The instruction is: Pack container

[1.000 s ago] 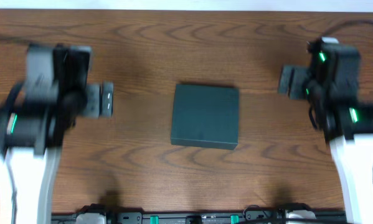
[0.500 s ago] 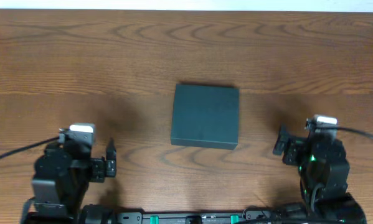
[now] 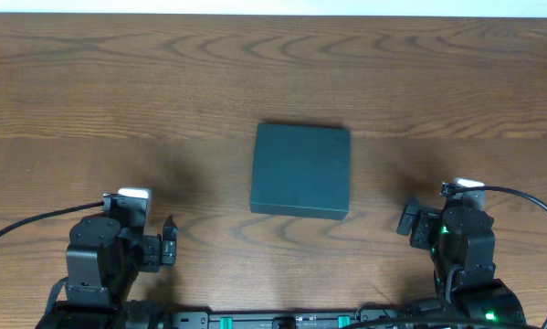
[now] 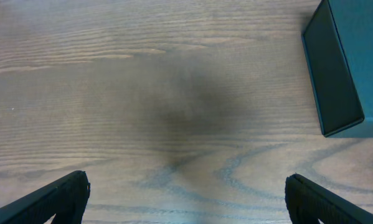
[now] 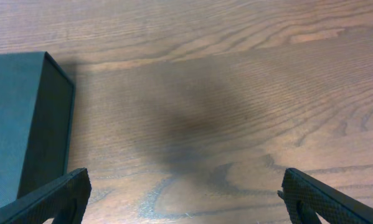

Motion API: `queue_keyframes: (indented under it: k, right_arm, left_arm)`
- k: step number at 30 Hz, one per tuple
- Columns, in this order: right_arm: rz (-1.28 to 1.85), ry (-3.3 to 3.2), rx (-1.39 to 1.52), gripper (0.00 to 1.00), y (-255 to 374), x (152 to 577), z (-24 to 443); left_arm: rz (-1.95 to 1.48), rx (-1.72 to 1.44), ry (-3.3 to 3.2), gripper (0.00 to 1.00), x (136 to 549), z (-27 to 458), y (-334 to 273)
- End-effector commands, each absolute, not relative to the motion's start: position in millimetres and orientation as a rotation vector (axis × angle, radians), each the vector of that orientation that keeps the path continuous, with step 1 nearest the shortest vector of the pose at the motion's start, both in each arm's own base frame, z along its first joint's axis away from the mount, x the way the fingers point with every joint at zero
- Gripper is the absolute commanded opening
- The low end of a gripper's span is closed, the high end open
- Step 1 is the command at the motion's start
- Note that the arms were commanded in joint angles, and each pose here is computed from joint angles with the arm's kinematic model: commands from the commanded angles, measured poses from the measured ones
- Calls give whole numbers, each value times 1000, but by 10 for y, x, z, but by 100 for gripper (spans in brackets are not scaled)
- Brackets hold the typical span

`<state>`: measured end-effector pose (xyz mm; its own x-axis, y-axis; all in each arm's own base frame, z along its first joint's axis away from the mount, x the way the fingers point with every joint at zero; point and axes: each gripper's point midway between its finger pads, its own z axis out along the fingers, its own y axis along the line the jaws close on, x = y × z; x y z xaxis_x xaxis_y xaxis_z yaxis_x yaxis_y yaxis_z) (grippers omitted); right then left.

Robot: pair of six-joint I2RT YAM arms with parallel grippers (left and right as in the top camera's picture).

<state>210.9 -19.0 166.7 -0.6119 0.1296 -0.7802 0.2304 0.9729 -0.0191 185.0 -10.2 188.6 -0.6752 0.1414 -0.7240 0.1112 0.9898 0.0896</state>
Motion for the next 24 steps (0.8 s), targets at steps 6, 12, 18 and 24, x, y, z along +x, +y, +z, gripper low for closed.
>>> queue_keyframes:
  k: [6,12,18,24]
  right_arm:
    - [-145,2233,269,99,-194,2104,1665]
    - [-143,2234,264,99,-190,2079,1663]
    - [-127,2184,266,99,-207,1991,1756]
    - [132,1995,179,99,57,1766,2056]
  left_arm:
    - [56,183,2324,98,1851,1872,-98]
    - [56,183,2324,99,1851,1872,-98]
    - [56,183,2324,99,1851,1872,-98]
    - [56,183,2324,99,1851,1872,-98]
